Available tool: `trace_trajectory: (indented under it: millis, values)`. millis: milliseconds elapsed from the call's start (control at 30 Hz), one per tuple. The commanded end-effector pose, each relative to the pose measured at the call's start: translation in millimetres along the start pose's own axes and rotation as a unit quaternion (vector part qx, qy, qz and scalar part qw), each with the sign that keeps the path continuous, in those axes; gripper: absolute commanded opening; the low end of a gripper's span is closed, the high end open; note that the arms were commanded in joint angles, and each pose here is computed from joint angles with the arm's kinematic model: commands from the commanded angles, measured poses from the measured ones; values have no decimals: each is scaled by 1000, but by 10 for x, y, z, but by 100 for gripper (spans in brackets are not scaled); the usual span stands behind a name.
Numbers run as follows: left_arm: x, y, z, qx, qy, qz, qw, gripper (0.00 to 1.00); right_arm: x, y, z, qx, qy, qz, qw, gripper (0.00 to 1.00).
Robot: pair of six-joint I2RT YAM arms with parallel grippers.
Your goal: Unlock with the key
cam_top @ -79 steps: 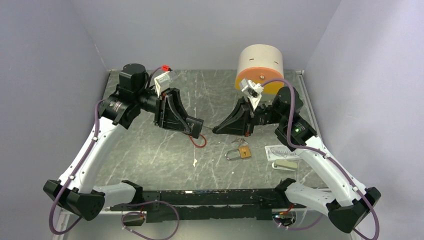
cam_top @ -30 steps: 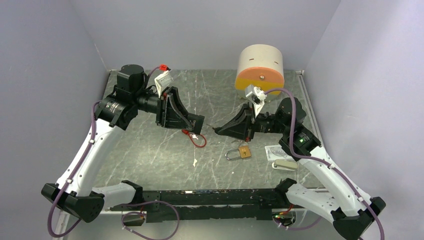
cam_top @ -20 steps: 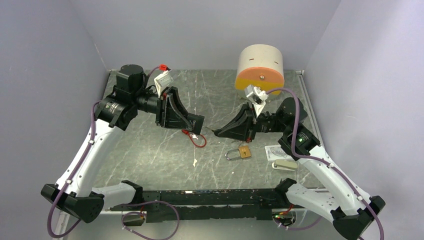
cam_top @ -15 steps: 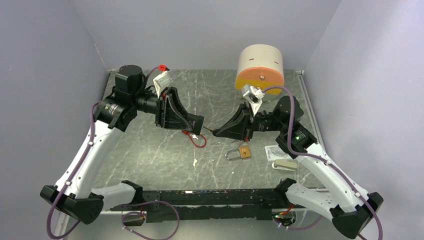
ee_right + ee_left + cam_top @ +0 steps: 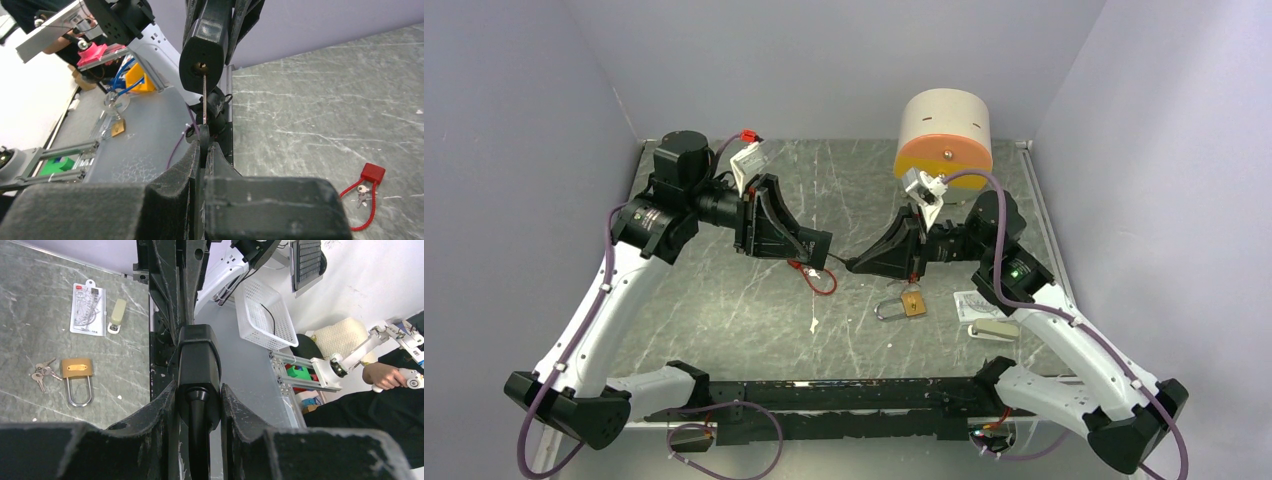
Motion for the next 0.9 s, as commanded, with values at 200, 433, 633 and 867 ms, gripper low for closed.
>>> trace_trajectory:
  millis: [200, 433, 633, 867]
  values:
    - [-168, 16, 4, 1, -35, -20, 999, 2, 43, 13, 220, -33, 37, -9, 999, 0]
    - [-156, 11, 27, -1, -36, -20, 999, 2, 73, -17, 164, -14, 26, 14, 999, 0]
    - [-143, 9, 39, -1, -35, -20, 999, 3, 83, -63, 101, 0, 18, 21, 1000, 0]
    - [-97, 7, -49, 5, -25, -17, 1000, 3, 74, -94, 155, 15, -2, 17, 1000, 0]
Point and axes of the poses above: each gripper's point midway between its finger pads, its own y axis back along the fingers, its own x axis along the line the jaws close on, z = x × y, the point moved 2 cm from there along y, back along the fingers, and after that the axes turned 11 degrees about y, right-handed, at the moved point
